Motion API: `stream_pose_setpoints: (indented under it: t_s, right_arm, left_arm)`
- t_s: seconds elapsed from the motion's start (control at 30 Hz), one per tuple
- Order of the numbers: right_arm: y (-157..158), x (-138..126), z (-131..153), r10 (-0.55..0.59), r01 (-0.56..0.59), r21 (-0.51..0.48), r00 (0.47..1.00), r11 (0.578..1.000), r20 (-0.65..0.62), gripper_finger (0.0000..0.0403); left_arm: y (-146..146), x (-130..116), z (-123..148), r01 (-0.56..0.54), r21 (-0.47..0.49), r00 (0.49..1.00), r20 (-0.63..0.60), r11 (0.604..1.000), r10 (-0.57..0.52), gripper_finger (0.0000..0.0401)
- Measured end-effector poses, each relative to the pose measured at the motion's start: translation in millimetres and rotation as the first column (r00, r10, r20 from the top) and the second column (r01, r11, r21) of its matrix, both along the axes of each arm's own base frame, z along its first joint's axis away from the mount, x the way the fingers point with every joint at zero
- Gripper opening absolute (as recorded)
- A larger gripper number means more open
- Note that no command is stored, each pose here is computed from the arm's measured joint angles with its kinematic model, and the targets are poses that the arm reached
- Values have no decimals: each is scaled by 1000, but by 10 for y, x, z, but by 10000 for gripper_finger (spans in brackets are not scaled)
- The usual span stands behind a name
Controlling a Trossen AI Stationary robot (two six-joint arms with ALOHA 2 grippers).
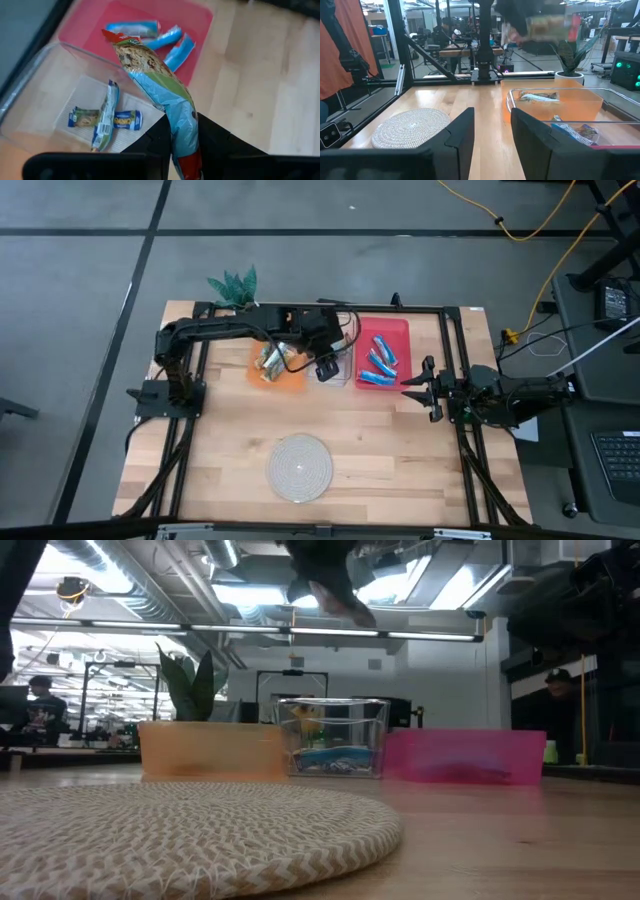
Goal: Pick and place Granola Bars by type
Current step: Put the red granola bar into the pink bin
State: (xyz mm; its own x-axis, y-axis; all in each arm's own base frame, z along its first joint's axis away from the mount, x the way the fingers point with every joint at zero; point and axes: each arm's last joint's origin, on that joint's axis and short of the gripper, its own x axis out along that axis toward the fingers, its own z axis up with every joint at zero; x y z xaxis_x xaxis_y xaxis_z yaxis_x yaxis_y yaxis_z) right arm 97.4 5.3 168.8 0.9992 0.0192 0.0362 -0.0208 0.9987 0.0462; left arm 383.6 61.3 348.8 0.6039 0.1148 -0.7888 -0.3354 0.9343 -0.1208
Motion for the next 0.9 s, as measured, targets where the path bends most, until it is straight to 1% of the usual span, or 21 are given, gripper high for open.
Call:
stream_pose_setpoints:
  t_s: [0.07,0.17,0.3,0.53,0.67,0.73,0.8,0.83,0.9]
  right_arm:
    - [0,0,0,0,0,0,1000,1000,0,132]
    - [0,0,0,0,0,0,1000,1000,0,132]
    - [0,0,0,0,0,0,1000,1000,0,132]
    - [0,0,0,0,0,0,1000,1000,0,132]
    - [0,0,-1,0,0,0,1000,1000,-1,132]
    - [0,0,0,0,0,0,1000,1000,0,132]
    - [0,0,0,0,0,0,1000,1000,0,132]
    - [0,0,1,0,0,0,1000,1000,1,132]
    - [0,1,-1,0,0,0,1000,1000,-1,132]
  left_arm:
    - [51,61,-98,8,-8,1000,-22,1000,-8,65]
    - [142,161,-214,20,-38,1000,-12,999,-20,65]
    - [265,352,-329,45,-50,999,-19,998,-46,65]
    - [381,754,-242,96,-9,994,52,995,-95,65]
    - [426,953,-260,109,-3,989,99,994,-108,65]
    - [460,1024,-373,128,-31,985,119,991,-123,65]
    - [508,1070,-521,139,-79,986,100,987,-131,65]
    - [534,1097,-559,141,-80,985,107,987,-132,65]
    - [589,1118,-682,139,-85,988,71,987,-133,65]
